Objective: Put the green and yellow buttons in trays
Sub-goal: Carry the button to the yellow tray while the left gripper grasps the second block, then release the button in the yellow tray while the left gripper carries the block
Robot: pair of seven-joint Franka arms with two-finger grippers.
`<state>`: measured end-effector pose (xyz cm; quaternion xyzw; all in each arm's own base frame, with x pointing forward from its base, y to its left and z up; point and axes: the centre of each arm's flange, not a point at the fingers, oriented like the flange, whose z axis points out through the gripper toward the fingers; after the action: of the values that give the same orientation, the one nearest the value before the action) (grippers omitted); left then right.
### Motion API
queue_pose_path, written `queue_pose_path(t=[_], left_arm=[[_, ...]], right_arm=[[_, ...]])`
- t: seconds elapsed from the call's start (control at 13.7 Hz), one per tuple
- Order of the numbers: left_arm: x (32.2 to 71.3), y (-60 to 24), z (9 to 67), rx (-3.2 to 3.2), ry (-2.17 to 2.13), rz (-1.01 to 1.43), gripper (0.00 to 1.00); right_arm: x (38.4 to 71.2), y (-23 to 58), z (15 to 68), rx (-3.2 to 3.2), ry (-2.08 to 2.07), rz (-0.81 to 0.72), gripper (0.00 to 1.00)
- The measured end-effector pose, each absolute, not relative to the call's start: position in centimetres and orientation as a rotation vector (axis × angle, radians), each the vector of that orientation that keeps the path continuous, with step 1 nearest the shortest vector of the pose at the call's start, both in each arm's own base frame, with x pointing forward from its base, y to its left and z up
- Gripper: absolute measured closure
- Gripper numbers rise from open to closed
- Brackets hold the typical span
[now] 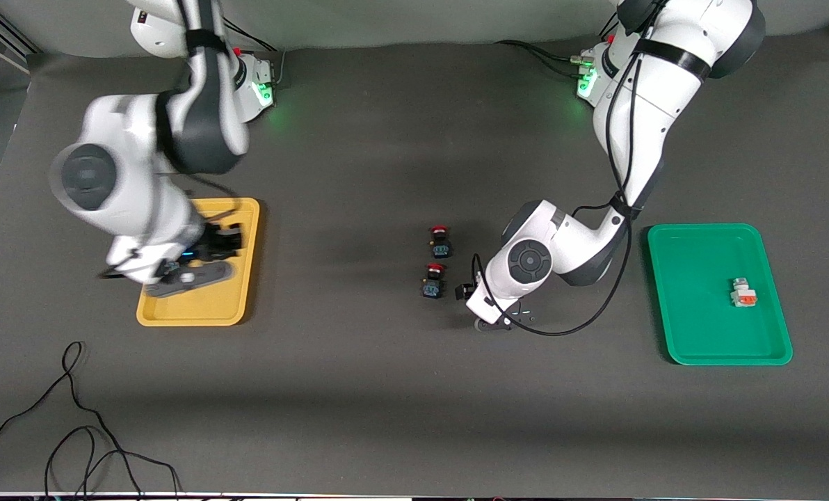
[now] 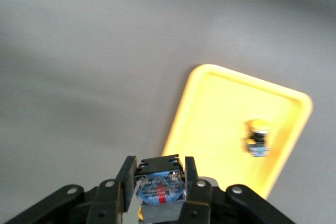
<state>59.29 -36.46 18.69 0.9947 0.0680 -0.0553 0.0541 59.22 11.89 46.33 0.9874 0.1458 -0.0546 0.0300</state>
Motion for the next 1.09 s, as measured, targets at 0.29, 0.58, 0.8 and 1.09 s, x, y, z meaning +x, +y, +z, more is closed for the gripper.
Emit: queue_pose_path(t=[0.29, 0.58, 0.8, 1.09], left_arm=[[58.1, -37.3, 17.6, 3.034, 0.203, -0.199, 0.07], [57.9, -37.6, 17.7, 3.036, 0.292, -0.204, 0.57], [58.1, -37.4, 18.0, 3.038, 0.31, -0.197, 0.58], [59.4, -36.6, 22.1, 3.078, 0.343, -0.218, 0.58]], right_arm=[[59.7, 2.5, 43.0, 3.07, 0.339, -0.136, 0.59], [58.2, 2.0, 31.2, 3.174, 0.17, -0.168, 0.59], [58.4, 1.7, 23.7, 3.159, 0.116, -0.229, 0.59], [58.6, 1.3, 20.5, 3.172, 0.068, -0.261, 0.52]])
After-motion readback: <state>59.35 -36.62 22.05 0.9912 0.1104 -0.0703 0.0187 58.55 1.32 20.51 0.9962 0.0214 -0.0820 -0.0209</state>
